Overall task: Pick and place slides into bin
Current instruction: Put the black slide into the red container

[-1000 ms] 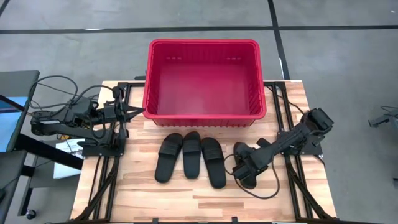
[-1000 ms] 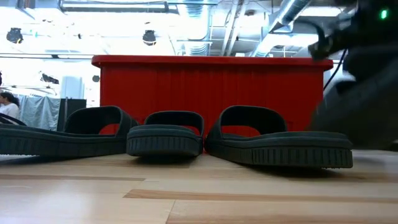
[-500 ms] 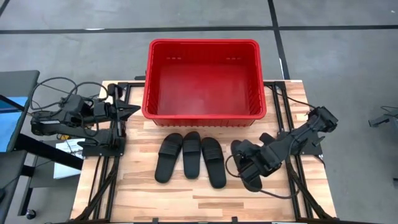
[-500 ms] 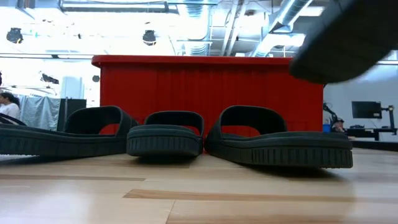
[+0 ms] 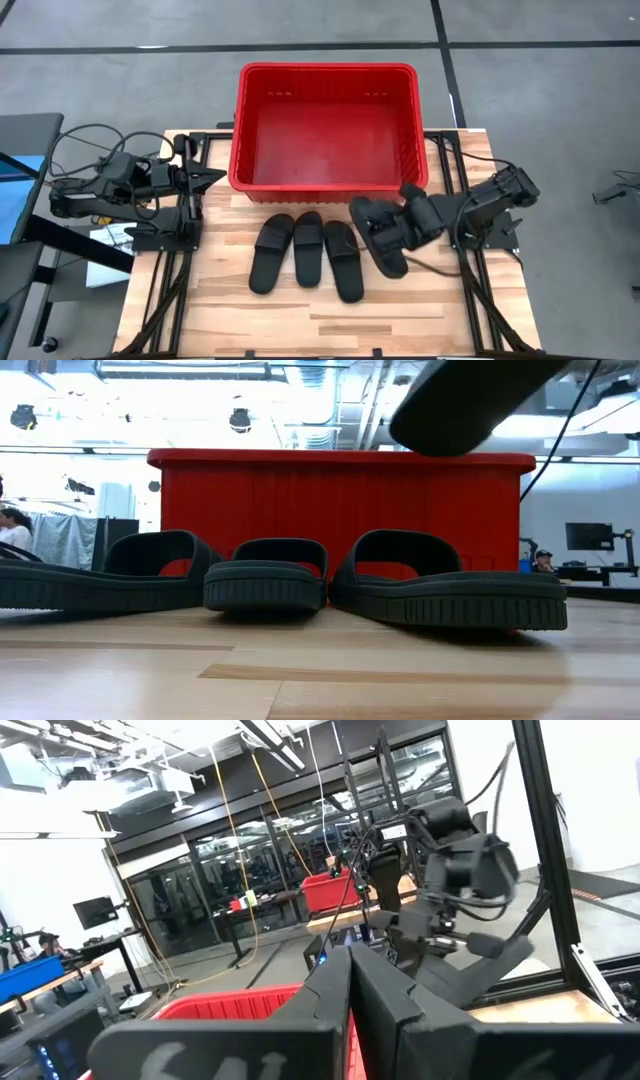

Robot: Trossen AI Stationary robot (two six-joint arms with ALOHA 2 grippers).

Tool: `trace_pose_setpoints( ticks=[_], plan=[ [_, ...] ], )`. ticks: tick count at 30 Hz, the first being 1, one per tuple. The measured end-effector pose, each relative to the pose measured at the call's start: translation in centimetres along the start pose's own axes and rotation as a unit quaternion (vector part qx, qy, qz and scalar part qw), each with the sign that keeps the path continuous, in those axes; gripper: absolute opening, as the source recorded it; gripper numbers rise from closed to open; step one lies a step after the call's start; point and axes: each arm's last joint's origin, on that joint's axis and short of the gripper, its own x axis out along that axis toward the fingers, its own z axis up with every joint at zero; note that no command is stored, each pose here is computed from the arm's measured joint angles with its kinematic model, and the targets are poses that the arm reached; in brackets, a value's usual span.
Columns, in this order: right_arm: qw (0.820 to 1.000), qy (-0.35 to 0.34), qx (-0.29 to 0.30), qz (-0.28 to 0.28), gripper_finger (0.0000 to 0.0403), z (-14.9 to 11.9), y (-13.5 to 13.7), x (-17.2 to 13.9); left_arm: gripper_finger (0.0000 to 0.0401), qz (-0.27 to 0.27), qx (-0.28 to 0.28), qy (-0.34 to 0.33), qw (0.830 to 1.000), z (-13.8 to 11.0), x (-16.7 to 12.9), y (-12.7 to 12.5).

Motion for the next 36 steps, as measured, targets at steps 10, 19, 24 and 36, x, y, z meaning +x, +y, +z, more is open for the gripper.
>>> trace_pose_setpoints(
  ticks=[10, 19, 24, 36],
  plan=[
    [0.996, -0.042, -0.043, -0.071, 0.0000, 3.6, -4.1, 0.5, 0.0000, -0.002, -0.025, 0.010, 1.000, -0.2, 0.0, -0.1],
    [0.990, -0.043, -0.064, -0.118, 0.0000, 5.9, -7.9, 0.9, 0.0000, -0.002, -0.042, 0.010, 0.999, -0.2, 0.0, -0.1],
    [0.989, -0.040, -0.063, -0.130, 0.0000, 7.0, -10.1, 1.3, 0.0000, -0.002, -0.050, 0.010, 0.999, -0.2, 0.0, -0.1],
    [0.986, -0.042, -0.021, -0.161, 0.0000, 9.6, -16.1, 3.6, 0.0000, -0.002, -0.051, 0.010, 0.999, -0.2, 0.0, -0.1]
  ],
)
